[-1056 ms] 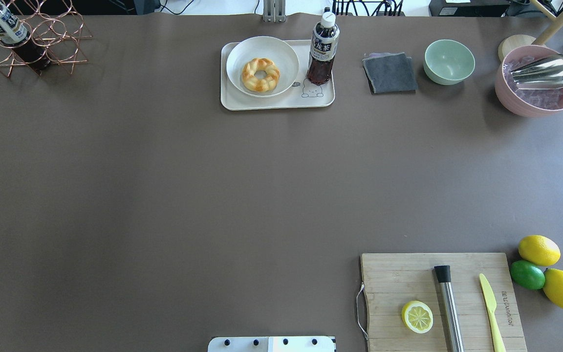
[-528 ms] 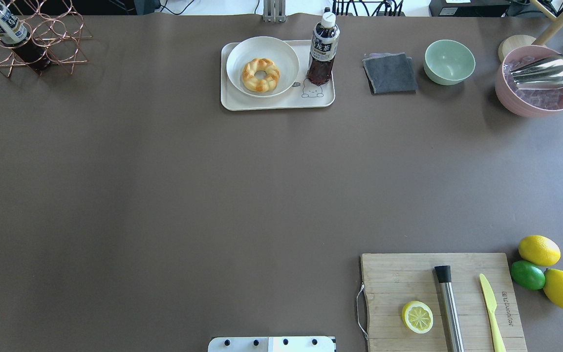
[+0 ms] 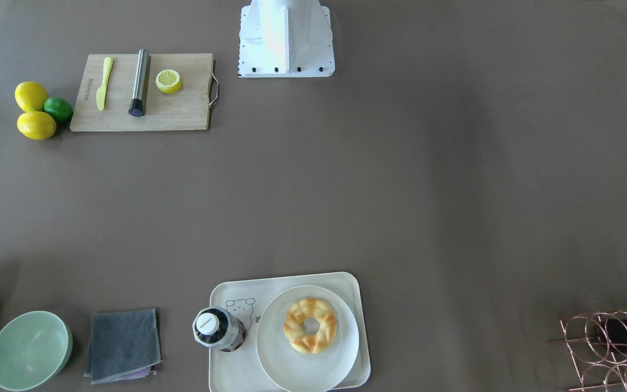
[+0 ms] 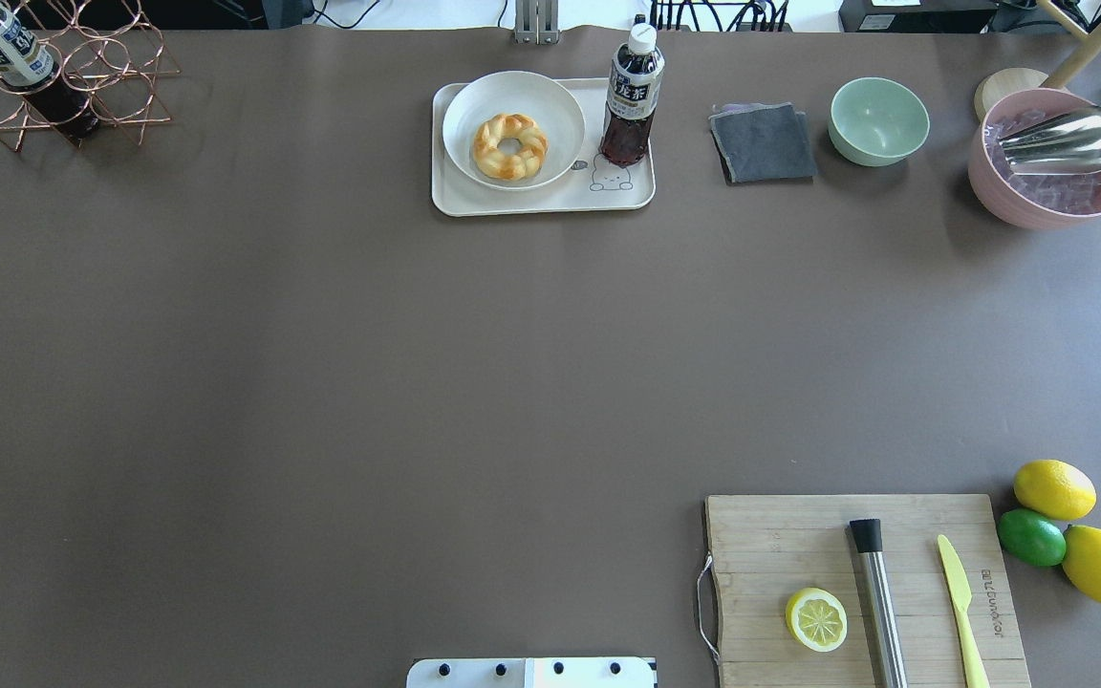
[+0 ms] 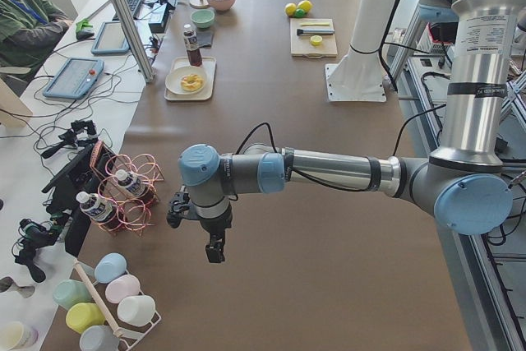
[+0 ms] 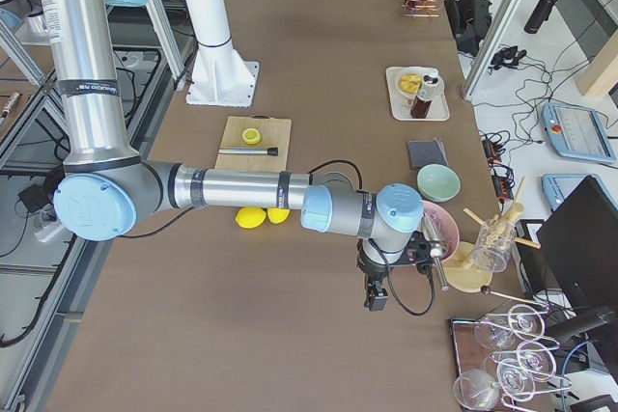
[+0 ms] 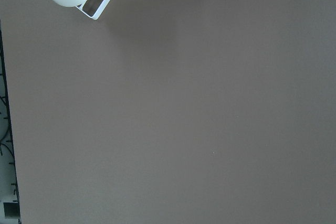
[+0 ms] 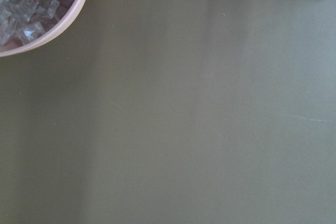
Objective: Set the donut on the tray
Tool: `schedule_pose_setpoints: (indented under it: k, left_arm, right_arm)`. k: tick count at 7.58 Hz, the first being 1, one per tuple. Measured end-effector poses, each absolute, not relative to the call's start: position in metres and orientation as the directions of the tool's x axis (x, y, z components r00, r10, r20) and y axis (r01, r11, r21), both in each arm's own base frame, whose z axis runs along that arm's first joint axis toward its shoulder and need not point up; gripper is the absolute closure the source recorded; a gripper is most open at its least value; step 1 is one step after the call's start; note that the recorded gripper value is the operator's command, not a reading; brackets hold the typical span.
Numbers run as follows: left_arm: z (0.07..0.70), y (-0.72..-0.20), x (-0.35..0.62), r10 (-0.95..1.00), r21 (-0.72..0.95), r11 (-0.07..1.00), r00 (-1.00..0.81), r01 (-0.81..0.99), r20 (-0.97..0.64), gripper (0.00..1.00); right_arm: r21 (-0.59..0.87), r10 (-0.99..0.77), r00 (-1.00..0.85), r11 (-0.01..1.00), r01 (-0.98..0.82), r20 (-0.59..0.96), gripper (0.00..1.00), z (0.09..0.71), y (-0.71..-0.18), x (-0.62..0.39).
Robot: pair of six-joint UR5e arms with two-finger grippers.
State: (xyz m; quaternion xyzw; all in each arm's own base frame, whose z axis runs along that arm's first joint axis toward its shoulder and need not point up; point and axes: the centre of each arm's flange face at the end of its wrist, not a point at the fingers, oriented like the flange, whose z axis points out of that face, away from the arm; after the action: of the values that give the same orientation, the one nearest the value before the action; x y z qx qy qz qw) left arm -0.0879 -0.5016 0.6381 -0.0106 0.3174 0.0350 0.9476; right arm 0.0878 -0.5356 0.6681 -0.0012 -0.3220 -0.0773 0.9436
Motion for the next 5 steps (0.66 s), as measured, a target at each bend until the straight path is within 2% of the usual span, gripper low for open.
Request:
schedule_pose_setpoints:
  k: [5]
  left_arm:
    - [0.6406, -0.4977, -0.0853, 0.061, -0.002, 0.997, 0.794, -0.078, -0.605, 0.01]
  right_arm:
    - [0.044, -0.140, 0.781, 0.989, 0.143, 0.608, 0.00, 0.6684, -0.5354, 0.0878]
